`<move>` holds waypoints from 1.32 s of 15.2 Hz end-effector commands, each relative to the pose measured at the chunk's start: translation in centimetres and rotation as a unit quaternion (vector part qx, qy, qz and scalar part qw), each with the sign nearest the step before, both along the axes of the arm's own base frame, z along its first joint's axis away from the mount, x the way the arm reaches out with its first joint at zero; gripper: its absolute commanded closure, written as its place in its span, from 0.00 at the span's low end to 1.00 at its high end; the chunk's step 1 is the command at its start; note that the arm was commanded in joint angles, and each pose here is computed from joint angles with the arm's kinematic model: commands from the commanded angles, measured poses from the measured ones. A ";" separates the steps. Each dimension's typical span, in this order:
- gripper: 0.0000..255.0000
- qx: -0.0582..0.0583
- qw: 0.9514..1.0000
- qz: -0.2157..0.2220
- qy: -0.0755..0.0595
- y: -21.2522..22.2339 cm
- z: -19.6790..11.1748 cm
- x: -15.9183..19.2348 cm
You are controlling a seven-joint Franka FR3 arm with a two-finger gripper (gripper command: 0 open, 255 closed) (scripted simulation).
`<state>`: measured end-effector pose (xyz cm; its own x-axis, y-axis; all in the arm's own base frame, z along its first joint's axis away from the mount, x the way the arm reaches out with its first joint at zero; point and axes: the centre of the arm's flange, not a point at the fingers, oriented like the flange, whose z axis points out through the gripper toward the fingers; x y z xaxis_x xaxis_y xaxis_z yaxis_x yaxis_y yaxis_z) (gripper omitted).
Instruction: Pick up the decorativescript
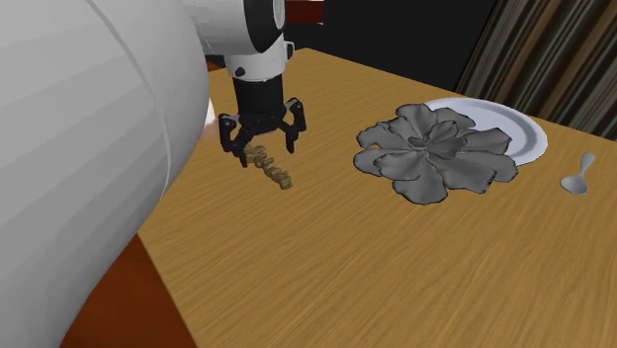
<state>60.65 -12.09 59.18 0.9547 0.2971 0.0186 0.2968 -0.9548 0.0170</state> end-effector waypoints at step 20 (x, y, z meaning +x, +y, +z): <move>1.00 0.000 1.000 0.000 0.000 0.0 1.2 0.0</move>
